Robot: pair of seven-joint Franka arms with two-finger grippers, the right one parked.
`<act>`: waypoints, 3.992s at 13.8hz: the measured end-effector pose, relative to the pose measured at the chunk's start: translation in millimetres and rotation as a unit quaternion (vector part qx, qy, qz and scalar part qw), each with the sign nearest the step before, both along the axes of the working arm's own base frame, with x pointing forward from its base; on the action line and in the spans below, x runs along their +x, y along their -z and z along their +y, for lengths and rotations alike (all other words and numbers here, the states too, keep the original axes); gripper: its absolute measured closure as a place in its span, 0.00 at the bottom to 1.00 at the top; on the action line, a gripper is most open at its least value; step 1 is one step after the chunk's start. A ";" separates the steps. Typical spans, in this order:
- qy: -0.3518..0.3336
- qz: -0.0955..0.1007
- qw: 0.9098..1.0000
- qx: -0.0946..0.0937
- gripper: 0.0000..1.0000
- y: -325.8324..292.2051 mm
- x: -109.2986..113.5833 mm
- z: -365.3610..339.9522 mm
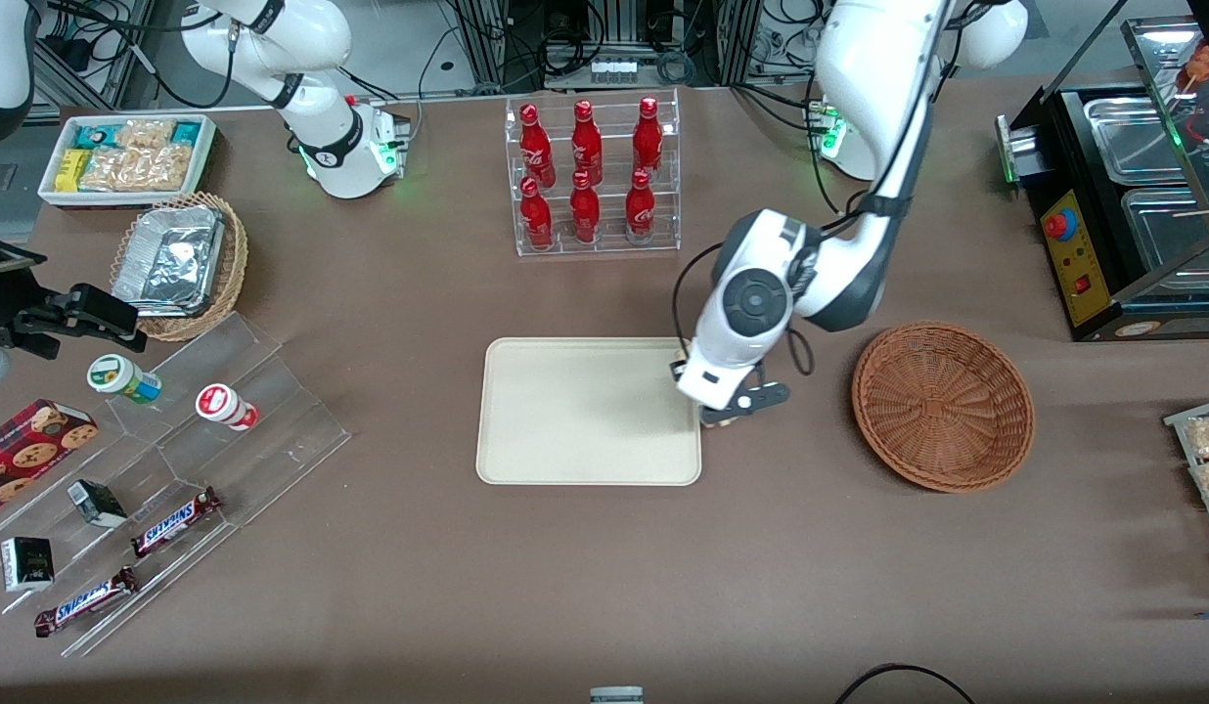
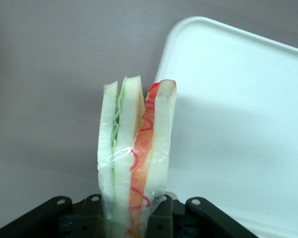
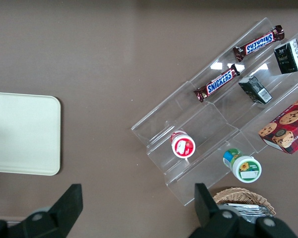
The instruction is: Place sandwich from basket to tray
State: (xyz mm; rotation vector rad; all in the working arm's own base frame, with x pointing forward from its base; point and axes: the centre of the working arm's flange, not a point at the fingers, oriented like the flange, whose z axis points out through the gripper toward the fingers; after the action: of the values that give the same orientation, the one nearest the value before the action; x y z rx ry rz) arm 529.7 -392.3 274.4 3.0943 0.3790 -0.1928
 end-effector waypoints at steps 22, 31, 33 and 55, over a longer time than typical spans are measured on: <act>0.135 -0.036 0.990 -0.013 0.07 41.4 2.4 -62.3; 0.010 -0.017 1.000 -0.015 0.00 -118.8 74.2 133.5; 0.018 -0.017 1.000 -0.017 0.00 -144.9 72.0 197.5; 0.087 -0.052 0.995 0.017 0.00 -307.0 -3.8 332.4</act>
State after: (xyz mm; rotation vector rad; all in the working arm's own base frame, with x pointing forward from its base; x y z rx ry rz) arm 525.9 -59.8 581.4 3.1531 0.1094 -0.0272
